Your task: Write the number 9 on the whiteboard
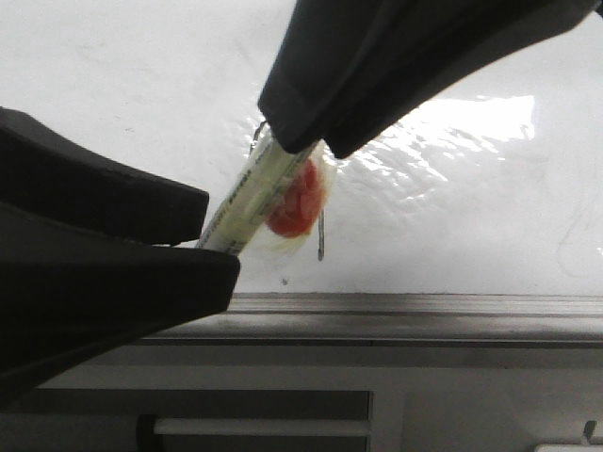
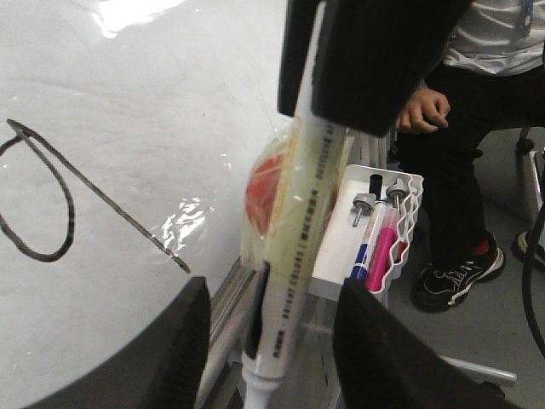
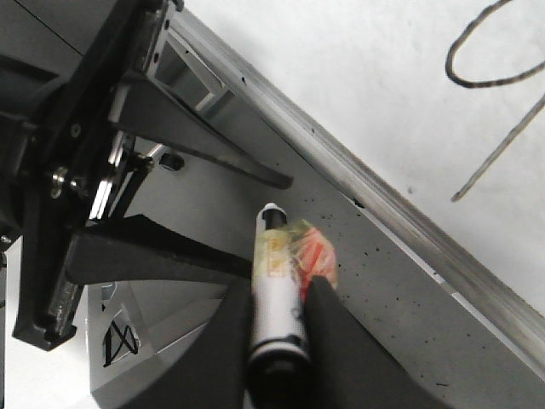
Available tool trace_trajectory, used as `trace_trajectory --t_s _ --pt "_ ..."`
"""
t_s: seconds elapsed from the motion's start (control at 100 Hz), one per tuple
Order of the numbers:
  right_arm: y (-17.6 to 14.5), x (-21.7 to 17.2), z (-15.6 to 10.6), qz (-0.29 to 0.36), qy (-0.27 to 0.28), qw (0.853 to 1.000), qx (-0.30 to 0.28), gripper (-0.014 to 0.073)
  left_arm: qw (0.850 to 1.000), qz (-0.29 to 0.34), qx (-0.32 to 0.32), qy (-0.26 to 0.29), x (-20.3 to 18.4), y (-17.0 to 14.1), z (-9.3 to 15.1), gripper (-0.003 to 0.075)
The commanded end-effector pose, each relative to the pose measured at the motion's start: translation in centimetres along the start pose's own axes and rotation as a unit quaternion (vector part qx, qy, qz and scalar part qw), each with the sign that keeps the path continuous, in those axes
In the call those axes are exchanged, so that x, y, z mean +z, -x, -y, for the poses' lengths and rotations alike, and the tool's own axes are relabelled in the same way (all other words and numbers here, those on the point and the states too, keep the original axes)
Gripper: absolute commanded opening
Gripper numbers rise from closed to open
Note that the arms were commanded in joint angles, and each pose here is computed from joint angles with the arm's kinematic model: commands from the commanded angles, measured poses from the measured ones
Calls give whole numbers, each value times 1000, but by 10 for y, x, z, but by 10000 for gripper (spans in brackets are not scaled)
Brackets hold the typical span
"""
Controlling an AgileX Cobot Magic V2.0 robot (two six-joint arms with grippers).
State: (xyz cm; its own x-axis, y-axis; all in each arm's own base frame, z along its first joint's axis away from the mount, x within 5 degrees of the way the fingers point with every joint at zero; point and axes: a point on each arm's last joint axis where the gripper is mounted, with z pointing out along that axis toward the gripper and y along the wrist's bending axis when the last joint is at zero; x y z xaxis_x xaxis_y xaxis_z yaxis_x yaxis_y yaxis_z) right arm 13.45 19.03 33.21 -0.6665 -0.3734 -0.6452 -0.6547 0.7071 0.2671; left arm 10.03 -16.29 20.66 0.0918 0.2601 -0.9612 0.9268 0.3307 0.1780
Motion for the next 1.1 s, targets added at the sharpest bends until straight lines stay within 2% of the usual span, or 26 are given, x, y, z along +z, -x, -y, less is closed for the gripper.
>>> trace_trajectory --t_s 0.0,0.15,0.27,0.34,0.39,0.52,0.59,0.72,0.84,0.99,1.09 --pt "13 -12 -6 52 19 998 4 -50 998 60 -6 5 2 18 -3 242" --pt "13 -12 -7 50 25 998 12 -50 998 63 -5 3 2 18 -2 -24" --pt "13 -12 -7 51 27 998 14 -48 998 63 -4 2 2 18 -2 -20" --pt "13 -12 -7 51 28 998 14 -6 998 63 -4 2 2 18 -2 -20" --pt "13 -12 -7 51 28 998 14 62 998 65 -5 2 2 19 -2 -20" --pt "15 -12 -8 60 29 998 14 341 998 66 -5 2 2 19 -2 -20" --pt "17 -12 -8 68 31 997 13 424 997 68 -20 9 2 19 -4 -20" --pt "17 -12 -8 69 31 997 13 418 992 80 -86 49 1 21 -12 -20" --pt "17 -13 -8 71 31 997 13 419 981 98 -138 96 -4 24 -21 -21" --pt "17 -14 -8 72 31 997 12 419 945 99 -257 176 -15 23 -35 -21" --pt "16 -17 -8 76 33 997 12 419 928 67 -309 198 -19 19 -37 -21"
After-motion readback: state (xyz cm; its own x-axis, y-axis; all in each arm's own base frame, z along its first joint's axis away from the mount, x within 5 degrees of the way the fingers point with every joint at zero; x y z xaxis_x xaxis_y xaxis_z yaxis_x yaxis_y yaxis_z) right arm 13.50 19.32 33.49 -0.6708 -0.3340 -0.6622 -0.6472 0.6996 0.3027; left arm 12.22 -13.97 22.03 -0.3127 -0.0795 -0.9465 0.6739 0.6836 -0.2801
